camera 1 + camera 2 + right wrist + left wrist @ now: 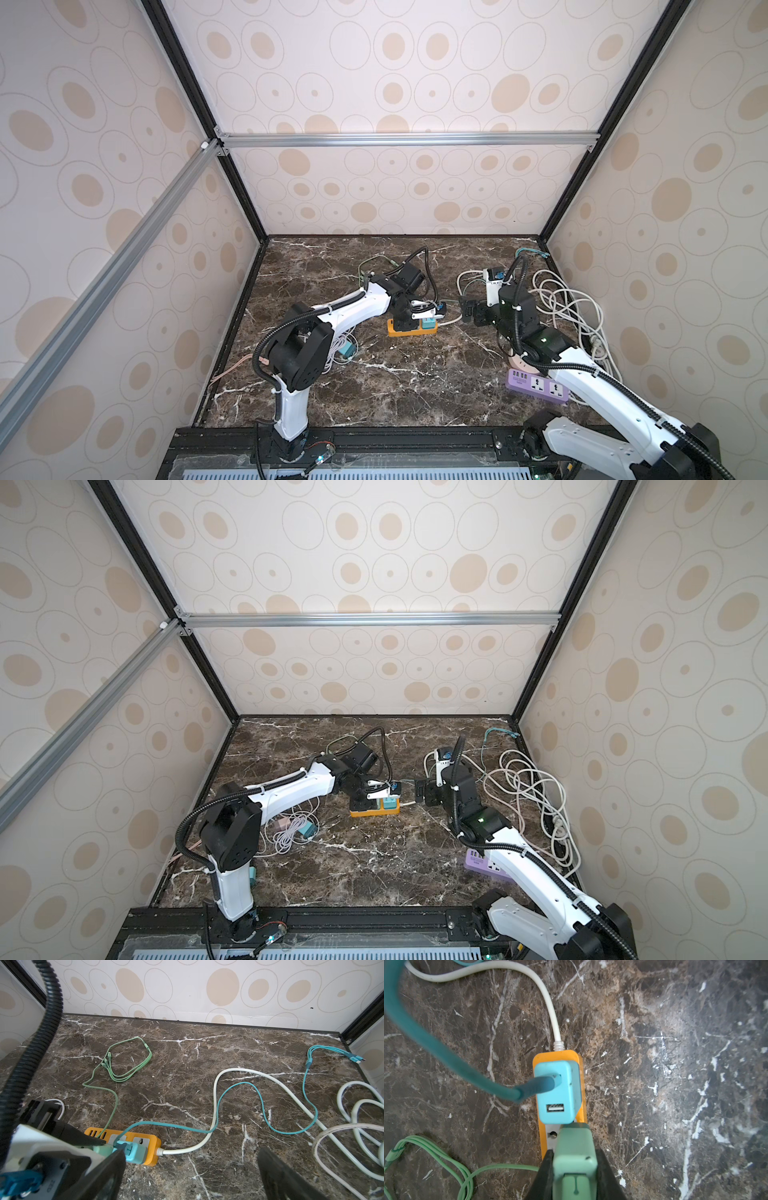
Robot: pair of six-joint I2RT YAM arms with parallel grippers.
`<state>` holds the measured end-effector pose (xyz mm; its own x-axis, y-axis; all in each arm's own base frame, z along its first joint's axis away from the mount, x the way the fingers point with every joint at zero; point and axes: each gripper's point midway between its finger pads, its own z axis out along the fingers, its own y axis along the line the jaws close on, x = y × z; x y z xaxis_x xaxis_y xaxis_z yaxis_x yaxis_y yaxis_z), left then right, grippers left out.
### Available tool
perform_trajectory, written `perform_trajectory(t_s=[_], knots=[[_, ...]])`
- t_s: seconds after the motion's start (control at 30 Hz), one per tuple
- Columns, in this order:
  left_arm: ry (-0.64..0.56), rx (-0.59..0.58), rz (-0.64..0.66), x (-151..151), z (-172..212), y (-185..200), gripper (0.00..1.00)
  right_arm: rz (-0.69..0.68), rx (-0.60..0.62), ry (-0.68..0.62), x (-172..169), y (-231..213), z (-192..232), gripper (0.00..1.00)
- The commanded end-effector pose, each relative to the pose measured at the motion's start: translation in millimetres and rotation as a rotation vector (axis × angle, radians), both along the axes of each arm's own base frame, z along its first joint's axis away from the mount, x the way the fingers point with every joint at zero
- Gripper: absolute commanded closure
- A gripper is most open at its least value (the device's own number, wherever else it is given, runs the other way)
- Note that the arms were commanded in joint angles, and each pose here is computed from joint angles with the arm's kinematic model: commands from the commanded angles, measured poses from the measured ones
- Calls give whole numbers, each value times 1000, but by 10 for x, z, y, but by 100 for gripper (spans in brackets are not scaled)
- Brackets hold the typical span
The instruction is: Insert the plug
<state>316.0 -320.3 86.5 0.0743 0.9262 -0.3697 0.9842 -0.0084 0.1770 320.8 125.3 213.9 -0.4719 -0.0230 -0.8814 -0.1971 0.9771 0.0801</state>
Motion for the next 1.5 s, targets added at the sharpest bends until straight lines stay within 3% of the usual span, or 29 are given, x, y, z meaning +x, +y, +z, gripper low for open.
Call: perform_trajectory(t_s=[0.0, 0.23, 0.67, 0.83, 1.07, 1.23, 1.37, 1.47], knots=[[58, 88, -29, -47, -207, 147, 100, -18, 20, -8, 14, -26, 57, 0], [127, 93, -39, -113, -390, 118, 100, -23, 18, -5, 0, -41, 50, 0], [293, 145, -2, -586, -1295, 396, 100, -30, 24, 3, -29, -59, 35, 0], [317, 175, 21, -615, -1504, 511, 100, -28, 29, -2, -29, -54, 70, 0], [313, 152, 73, -425, -1419, 634, 100, -29, 28, -6, -17, -52, 104, 0], [328, 93, 70, -473, -1362, 545, 100, -28, 36, -5, 9, -31, 100, 0], [374, 138, 77, -515, -1460, 581, 100, -18, 38, 3, 28, 0, 107, 0], [327, 135, 104, -378, -1383, 550, 100, -17, 40, 13, 20, 5, 89, 0]])
